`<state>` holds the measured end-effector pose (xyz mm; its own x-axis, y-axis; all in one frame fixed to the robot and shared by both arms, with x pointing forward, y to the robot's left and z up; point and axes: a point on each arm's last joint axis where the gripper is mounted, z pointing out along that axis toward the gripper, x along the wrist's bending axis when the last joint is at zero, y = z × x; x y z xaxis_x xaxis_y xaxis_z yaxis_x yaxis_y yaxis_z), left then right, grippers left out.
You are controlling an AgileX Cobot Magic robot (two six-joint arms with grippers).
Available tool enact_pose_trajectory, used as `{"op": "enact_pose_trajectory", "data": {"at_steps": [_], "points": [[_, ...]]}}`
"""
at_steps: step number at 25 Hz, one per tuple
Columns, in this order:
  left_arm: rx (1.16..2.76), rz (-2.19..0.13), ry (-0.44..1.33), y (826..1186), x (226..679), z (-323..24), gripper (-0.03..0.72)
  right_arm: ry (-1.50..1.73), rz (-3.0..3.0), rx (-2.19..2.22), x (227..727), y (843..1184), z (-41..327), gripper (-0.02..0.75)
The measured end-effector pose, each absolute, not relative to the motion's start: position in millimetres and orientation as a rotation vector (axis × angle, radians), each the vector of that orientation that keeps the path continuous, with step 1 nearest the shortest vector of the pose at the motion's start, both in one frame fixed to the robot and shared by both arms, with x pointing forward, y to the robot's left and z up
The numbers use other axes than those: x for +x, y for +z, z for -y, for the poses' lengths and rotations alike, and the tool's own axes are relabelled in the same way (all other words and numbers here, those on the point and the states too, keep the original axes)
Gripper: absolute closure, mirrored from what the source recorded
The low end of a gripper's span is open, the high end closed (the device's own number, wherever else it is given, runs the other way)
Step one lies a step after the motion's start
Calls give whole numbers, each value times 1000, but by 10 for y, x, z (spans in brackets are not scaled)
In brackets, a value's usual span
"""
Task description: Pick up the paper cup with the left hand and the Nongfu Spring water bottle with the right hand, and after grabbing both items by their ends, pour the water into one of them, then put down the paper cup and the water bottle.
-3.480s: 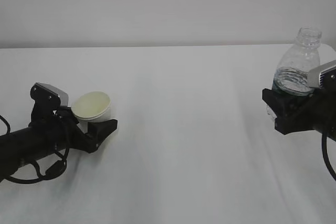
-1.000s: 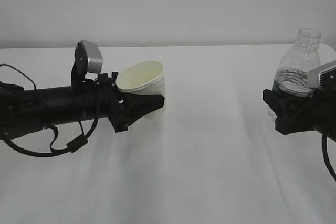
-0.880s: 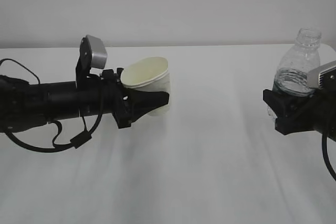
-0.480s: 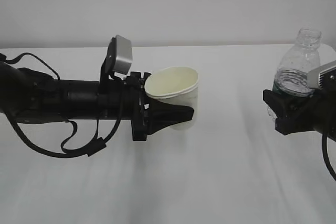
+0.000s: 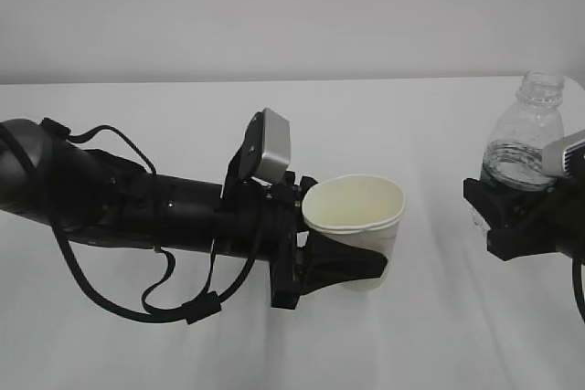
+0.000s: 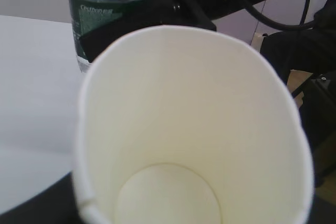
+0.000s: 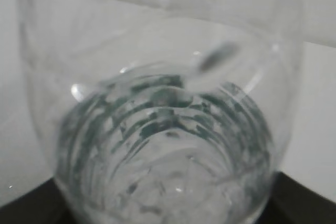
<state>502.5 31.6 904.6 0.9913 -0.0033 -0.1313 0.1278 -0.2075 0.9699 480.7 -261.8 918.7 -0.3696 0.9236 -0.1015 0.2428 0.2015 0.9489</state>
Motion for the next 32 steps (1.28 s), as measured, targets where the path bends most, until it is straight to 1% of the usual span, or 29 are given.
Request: {"op": "enact_pose_trajectory", "data": {"at_steps": [9, 16, 21, 32], "points": [[1779, -90, -126, 9032, 5013, -303, 247, 1184, -1729, 1059, 4745, 9392, 2636, 265], [1786, -53, -155, 9028, 4894, -191, 247, 1144, -1721, 1043, 4662, 9565, 2663, 265], [1813, -53, -140, 9003, 4868, -151, 247, 1119, -1721, 1028, 4592, 9660, 2677, 265], [1791, -78, -116, 9012, 4867, -108, 247, 1064, -1720, 1024, 4464, 9806, 2715, 266]]}}
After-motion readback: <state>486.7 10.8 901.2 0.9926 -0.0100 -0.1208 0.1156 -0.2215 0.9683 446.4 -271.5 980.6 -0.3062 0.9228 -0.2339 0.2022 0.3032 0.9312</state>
